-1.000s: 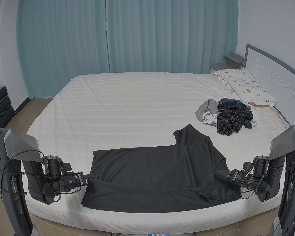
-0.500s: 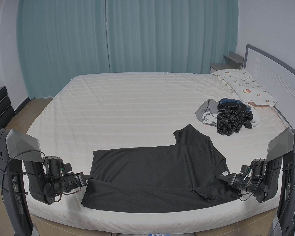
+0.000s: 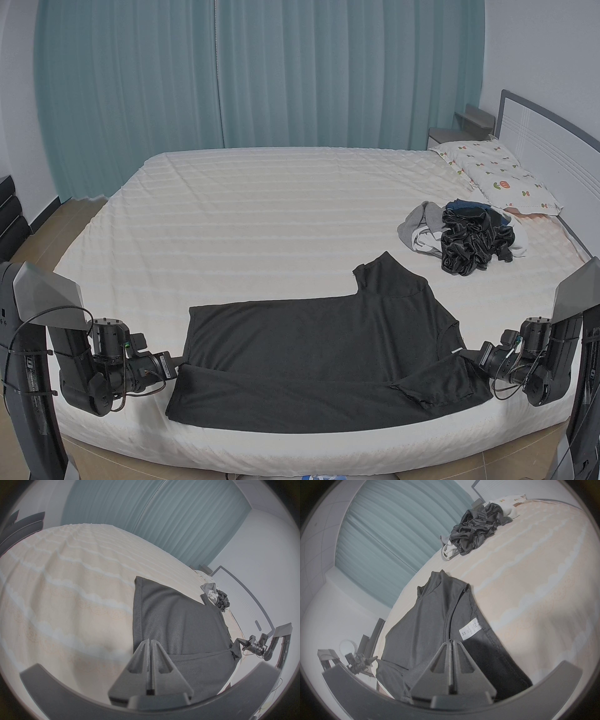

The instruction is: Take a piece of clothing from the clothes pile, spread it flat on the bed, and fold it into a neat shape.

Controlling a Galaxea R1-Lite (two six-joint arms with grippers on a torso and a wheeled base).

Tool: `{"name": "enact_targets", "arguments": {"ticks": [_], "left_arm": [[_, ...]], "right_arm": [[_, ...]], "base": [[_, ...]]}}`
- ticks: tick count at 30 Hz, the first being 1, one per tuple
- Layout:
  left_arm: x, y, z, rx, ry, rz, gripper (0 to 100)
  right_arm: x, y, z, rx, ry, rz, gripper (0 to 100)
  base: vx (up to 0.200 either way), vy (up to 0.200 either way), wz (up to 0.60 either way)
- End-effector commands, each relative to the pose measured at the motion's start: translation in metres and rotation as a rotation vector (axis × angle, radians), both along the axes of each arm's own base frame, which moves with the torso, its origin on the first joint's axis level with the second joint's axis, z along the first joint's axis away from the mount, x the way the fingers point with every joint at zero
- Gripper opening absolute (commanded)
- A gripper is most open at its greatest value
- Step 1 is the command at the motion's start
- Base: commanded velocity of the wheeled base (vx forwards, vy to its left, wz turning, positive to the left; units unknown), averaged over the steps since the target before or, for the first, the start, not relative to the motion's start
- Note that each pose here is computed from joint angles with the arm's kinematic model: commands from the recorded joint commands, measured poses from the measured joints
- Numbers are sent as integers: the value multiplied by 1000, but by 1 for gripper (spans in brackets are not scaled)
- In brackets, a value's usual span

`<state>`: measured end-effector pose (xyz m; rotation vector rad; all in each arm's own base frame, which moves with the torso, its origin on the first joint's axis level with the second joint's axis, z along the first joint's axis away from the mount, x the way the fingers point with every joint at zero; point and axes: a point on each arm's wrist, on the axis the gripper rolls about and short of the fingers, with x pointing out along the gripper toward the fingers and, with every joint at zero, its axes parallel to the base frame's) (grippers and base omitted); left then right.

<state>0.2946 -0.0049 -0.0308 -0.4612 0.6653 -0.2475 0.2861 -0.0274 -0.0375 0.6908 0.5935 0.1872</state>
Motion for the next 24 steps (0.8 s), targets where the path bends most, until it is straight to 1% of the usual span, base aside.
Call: {"name": "enact_targets", "arguments": {"ticks": [1, 12, 18, 24], "left_arm": [[1, 0, -4, 1, 8, 1, 0], [2, 1, -8, 3, 17, 4, 0], [9, 2, -13, 32, 12, 50, 0], [7, 1, -14, 31, 22, 47, 0]], "right_arm": [[4, -5, 9, -2, -45, -18, 0], [9, -8, -6, 3, -18, -27, 0], [10, -8, -10, 5, -9, -29, 0], [9, -6, -15, 5, 10, -20, 0]], "base": [[0, 0, 0], [0, 0, 0], [0, 0, 0], [0, 0, 0]]}}
